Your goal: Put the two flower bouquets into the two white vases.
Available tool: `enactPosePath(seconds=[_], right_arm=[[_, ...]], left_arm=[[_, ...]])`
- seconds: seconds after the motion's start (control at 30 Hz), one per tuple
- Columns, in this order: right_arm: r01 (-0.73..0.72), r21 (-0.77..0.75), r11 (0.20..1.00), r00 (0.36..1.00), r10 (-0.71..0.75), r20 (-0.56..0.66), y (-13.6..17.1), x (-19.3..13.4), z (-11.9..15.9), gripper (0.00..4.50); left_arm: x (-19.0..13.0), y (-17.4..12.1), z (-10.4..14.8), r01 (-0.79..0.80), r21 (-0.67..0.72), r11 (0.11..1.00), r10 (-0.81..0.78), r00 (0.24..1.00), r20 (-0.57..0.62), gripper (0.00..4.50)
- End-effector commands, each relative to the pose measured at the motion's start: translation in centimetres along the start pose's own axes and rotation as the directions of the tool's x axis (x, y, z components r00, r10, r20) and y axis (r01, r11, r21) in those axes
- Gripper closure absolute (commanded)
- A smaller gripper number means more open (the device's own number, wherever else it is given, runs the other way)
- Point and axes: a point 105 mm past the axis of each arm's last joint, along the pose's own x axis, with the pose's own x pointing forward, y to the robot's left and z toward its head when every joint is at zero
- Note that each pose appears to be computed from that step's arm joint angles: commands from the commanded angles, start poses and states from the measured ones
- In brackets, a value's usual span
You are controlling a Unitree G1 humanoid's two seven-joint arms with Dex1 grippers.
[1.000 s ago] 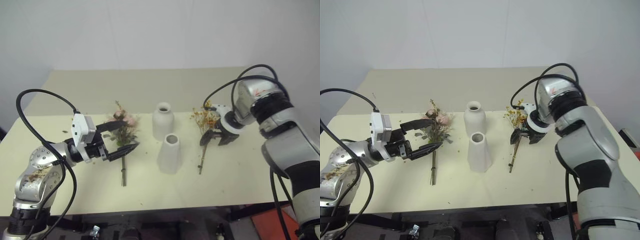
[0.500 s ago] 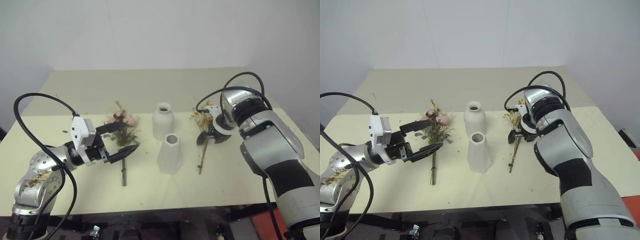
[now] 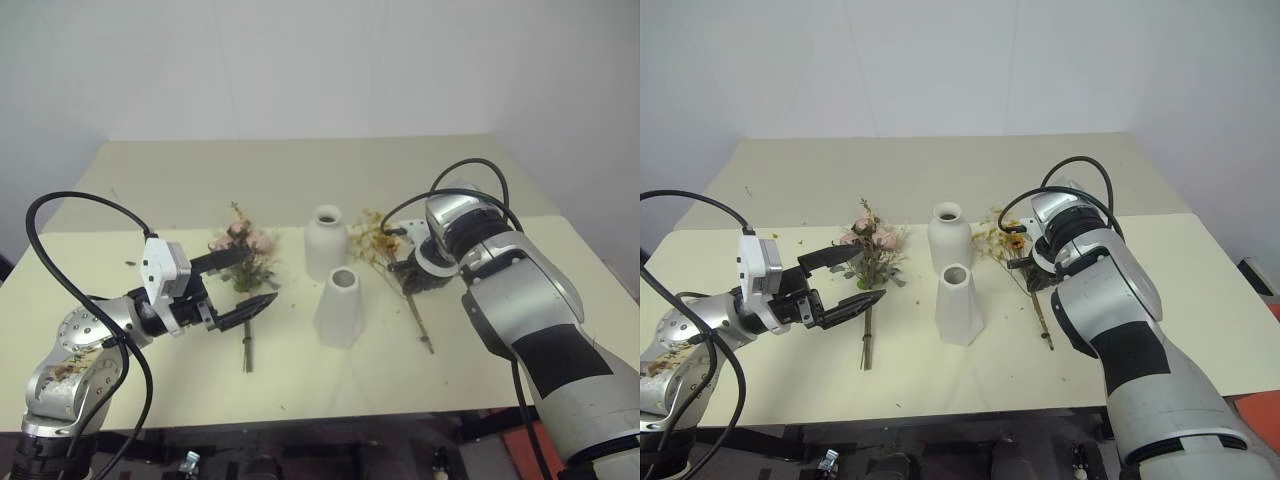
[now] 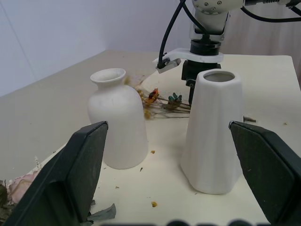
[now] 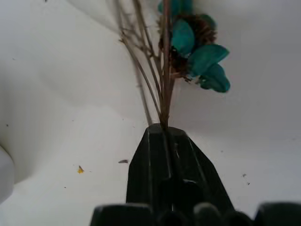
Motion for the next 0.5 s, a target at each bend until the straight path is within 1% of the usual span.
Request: enactPosePath(seconds=[0.03,0.2,0.23,0.3,0.37,0.43,0.47,0.5], right_arm=[[0.015,0.017,1.0,0.999,-0.016,0.049,-0.9,-1.3,0.7,4.49],[0.033,0.048,0.998,0.99,-0.039,0.135,-1.9,-3.3,1.8,4.49],[0.032,0.067,0.997,0.985,-0.043,0.167,-2.3,-3.8,2.1,4.49],[0.043,0.112,0.993,0.96,-0.072,0.269,-3.5,-5.0,3.1,4.49],[0.04,0.111,0.993,0.907,-0.083,0.412,-4.5,-6.5,4.6,4.49],[0.039,0.093,0.995,0.841,-0.083,0.535,-5.2,-7.9,5.7,4.49],[0.004,0.088,0.996,0.802,-0.055,0.595,-5.2,-8.7,6.1,4.49],[-0.002,0.071,0.997,0.755,-0.045,0.654,-5.3,-9.4,6.5,4.49]], left_arm=[[-0.3,0.0,1.4,0.001,0.049,0.999,-0.002,1.0,0.026,0.0],[-0.1,0.5,2.0,0.029,0.07,0.997,-0.031,0.999,0.03,0.0],[0.0,0.6,2.1,0.037,0.073,0.997,-0.039,0.999,0.031,0.0],[0.2,1.0,2.4,0.052,0.083,0.995,-0.055,0.998,0.033,0.0],[0.5,1.5,2.6,0.068,0.093,0.993,-0.071,0.997,0.036,0.0],[0.8,1.9,2.8,0.083,0.102,0.991,-0.087,0.995,0.037,0.0],[0.9,2.1,2.9,0.093,0.106,0.99,-0.097,0.995,0.035,0.0],[1.1,2.3,3.1,0.103,0.11,0.989,-0.107,0.994,0.033,0.0]])
